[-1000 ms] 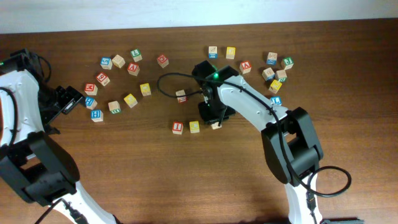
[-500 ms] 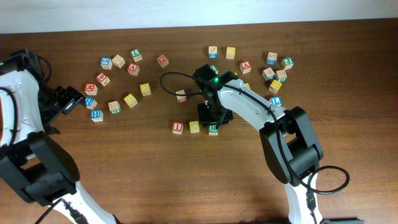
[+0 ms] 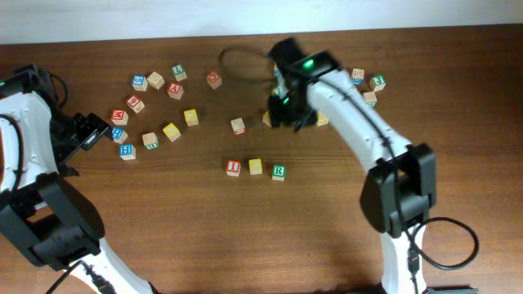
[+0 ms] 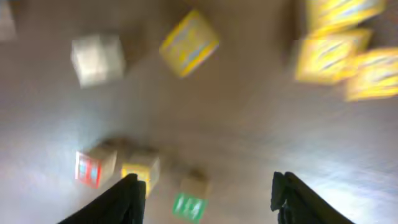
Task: Spell out ICRA
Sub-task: 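Place the R block to the right of the C block, then move the right gripper to the red A block and grasp it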
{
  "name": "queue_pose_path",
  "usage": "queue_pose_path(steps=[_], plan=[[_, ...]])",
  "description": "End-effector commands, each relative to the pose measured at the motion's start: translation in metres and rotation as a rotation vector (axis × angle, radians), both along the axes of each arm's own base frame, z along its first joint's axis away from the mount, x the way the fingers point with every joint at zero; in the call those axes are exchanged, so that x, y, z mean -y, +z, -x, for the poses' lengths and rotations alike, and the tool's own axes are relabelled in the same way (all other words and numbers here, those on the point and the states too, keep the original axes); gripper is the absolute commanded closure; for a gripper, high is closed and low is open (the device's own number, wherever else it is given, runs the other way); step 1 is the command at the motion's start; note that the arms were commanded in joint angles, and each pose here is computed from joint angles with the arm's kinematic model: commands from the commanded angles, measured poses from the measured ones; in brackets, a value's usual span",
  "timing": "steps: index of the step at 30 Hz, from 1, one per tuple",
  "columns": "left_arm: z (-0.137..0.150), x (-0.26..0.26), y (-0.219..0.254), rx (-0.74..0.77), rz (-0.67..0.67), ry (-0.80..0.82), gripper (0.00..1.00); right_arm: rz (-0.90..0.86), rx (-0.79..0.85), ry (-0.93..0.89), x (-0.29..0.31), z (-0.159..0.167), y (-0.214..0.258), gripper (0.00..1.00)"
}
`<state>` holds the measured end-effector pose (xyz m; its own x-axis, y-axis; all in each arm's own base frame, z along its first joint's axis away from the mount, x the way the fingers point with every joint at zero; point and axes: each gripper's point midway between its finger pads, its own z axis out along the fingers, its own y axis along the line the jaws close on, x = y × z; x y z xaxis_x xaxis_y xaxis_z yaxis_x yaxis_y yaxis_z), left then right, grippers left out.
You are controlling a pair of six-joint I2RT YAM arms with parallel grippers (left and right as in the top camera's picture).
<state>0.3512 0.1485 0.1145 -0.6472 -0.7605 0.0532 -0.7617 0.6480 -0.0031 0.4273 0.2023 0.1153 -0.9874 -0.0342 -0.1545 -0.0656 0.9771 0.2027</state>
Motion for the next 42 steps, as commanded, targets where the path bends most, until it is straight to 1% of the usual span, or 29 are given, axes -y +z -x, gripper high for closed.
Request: queue_pose_path(steps=[1, 2, 3, 4, 7, 8, 9, 11, 12, 13, 14, 16, 17, 19, 25, 26, 27, 29, 34, 36, 39, 42], plan=[[-0.001, -0.003, 0.012, 0.03, -0.018, 0.012, 0.01, -0.049, 0.131, -0.065, 0.058, -0.05, 0.023, 0.11], [-0.001, -0.003, 0.012, 0.03, -0.018, 0.012, 0.01, -0.054, 0.151, -0.083, 0.071, -0.058, 0.024, 0.05], [-0.001, -0.003, 0.012, 0.03, -0.018, 0.012, 0.01, -0.052, 0.193, -0.063, 0.084, -0.07, 0.024, 0.05], [-0.001, -0.003, 0.012, 0.03, -0.018, 0.012, 0.01, -0.036, 0.25, 0.03, 0.089, -0.08, 0.026, 0.05], [-0.001, -0.003, 0.012, 0.03, -0.018, 0.012, 0.01, 0.023, 0.346, 0.214, 0.087, -0.099, 0.018, 0.03], [-0.001, -0.003, 0.012, 0.03, -0.018, 0.012, 0.01, 0.056, 0.372, 0.223, 0.091, -0.108, 0.014, 0.04], [-0.001, -0.003, 0.012, 0.031, -0.018, 0.012, 0.01, 0.086, 0.392, 0.211, 0.096, -0.116, 0.01, 0.12], [-0.001, -0.003, 0.012, 0.03, -0.018, 0.012, 0.01, 0.093, 0.417, 0.205, 0.095, -0.129, -0.001, 0.23], [-0.001, -0.003, 0.012, 0.03, -0.018, 0.012, 0.01, 0.094, 0.422, 0.205, 0.095, -0.134, -0.009, 0.27], [-0.001, -0.003, 0.012, 0.03, -0.018, 0.012, 0.01, 0.108, 0.422, 0.2, 0.097, -0.138, -0.018, 0.27], [-0.001, -0.003, 0.012, 0.03, -0.018, 0.012, 0.01, 0.136, 0.411, 0.191, 0.101, -0.142, -0.031, 0.32], [-0.001, -0.003, 0.012, 0.031, -0.018, 0.012, 0.01, 0.148, 0.388, 0.19, 0.103, -0.143, -0.047, 0.36], [-0.001, -0.003, 0.012, 0.031, -0.018, 0.012, 0.01, 0.159, 0.37, 0.188, 0.105, -0.142, -0.059, 0.43], [-0.001, -0.003, 0.012, 0.031, -0.018, 0.012, 0.01, 0.183, 0.348, 0.184, 0.109, -0.142, -0.072, 0.45], [-0.001, -0.003, 0.012, 0.032, -0.019, 0.012, 0.01, 0.187, 0.303, 0.188, 0.11, -0.138, -0.098, 0.46], [-0.001, -0.003, 0.012, 0.033, -0.019, 0.012, 0.01, 0.187, 0.304, 0.188, 0.11, -0.138, -0.098, 0.5], [-0.001, -0.003, 0.012, 0.033, -0.019, 0.012, 0.01, 0.186, 0.312, 0.187, 0.11, -0.14, -0.097, 0.58], [-0.001, -0.003, 0.012, 0.033, -0.019, 0.012, 0.01, 0.185, 0.322, 0.186, 0.109, -0.142, -0.096, 0.62], [-0.001, -0.003, 0.012, 0.033, -0.019, 0.012, 0.01, 0.184, 0.328, 0.181, 0.109, -0.144, -0.095, 0.62], [-0.001, -0.003, 0.012, 0.033, -0.019, 0.012, 0.01, 0.184, 0.317, 0.183, 0.109, -0.141, -0.098, 0.52], [-0.001, -0.003, 0.012, 0.033, -0.019, 0.012, 0.01, 0.186, 0.288, 0.186, 0.11, -0.134, -0.108, 0.53], [-0.001, -0.003, 0.012, 0.033, -0.019, 0.012, 0.01, 0.186, 0.287, 0.186, 0.11, -0.133, -0.108, 0.53]])
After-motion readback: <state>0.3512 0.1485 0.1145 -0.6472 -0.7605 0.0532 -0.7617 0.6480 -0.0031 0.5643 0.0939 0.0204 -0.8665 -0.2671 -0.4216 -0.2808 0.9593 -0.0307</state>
